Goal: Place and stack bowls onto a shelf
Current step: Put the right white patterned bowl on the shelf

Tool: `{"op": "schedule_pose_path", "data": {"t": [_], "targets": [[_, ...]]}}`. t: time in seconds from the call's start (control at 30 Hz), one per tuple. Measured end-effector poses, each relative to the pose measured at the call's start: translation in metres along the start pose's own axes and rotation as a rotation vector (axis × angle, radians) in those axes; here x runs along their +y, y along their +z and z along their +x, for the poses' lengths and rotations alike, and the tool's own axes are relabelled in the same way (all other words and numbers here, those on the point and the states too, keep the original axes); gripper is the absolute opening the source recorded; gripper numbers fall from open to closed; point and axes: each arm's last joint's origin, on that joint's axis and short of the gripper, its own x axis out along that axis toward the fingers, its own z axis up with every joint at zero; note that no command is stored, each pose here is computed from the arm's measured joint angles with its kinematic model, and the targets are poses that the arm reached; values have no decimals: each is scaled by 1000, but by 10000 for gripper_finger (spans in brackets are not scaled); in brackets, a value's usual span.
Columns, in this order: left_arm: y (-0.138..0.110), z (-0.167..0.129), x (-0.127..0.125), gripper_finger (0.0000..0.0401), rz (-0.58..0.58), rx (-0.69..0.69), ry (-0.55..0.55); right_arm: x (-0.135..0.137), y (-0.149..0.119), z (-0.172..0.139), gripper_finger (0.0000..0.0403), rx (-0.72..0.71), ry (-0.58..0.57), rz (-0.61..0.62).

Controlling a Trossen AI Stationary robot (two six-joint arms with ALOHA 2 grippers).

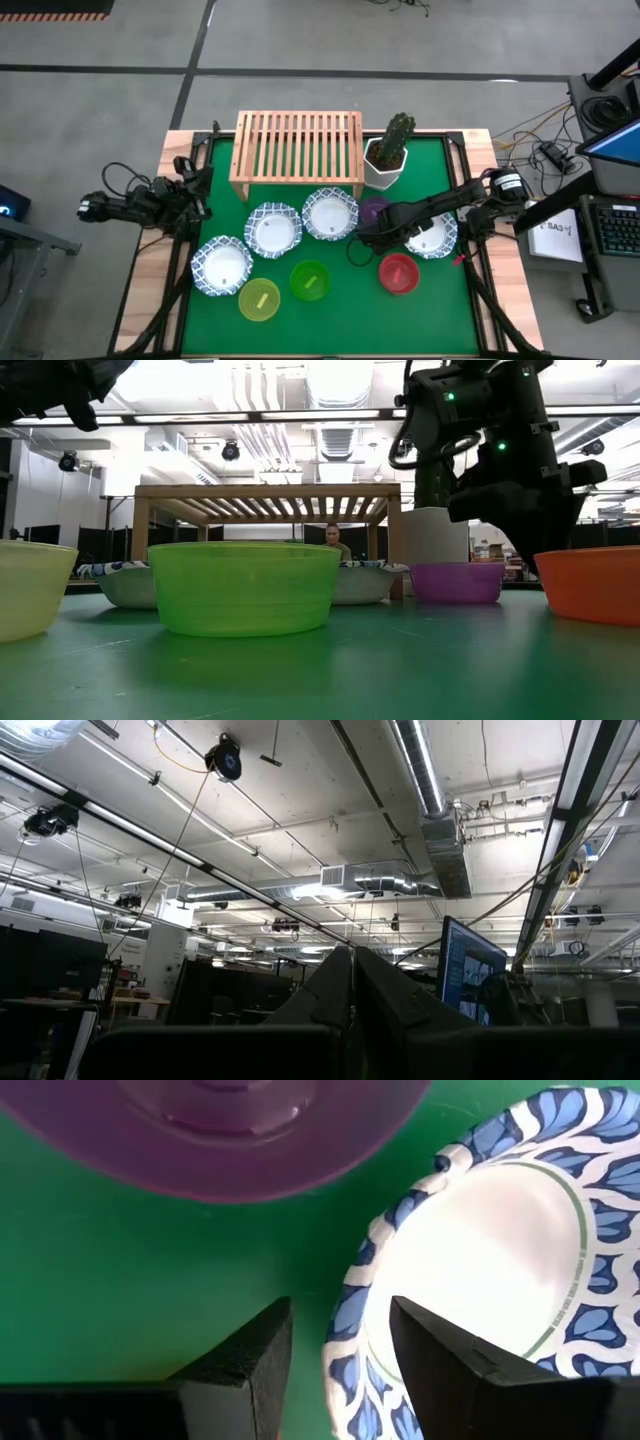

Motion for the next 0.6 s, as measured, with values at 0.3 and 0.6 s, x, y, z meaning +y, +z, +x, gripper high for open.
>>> {"op": "schedule_pose_path", "data": {"t": [0.3, 0.6], "targets": [[0, 0, 0, 0, 0, 0, 0, -1, -1, 8, 73, 17, -1, -8], [0, 0, 0, 0, 1, 1, 0, -3, -3, 1, 14, 76, 30, -24]]}}
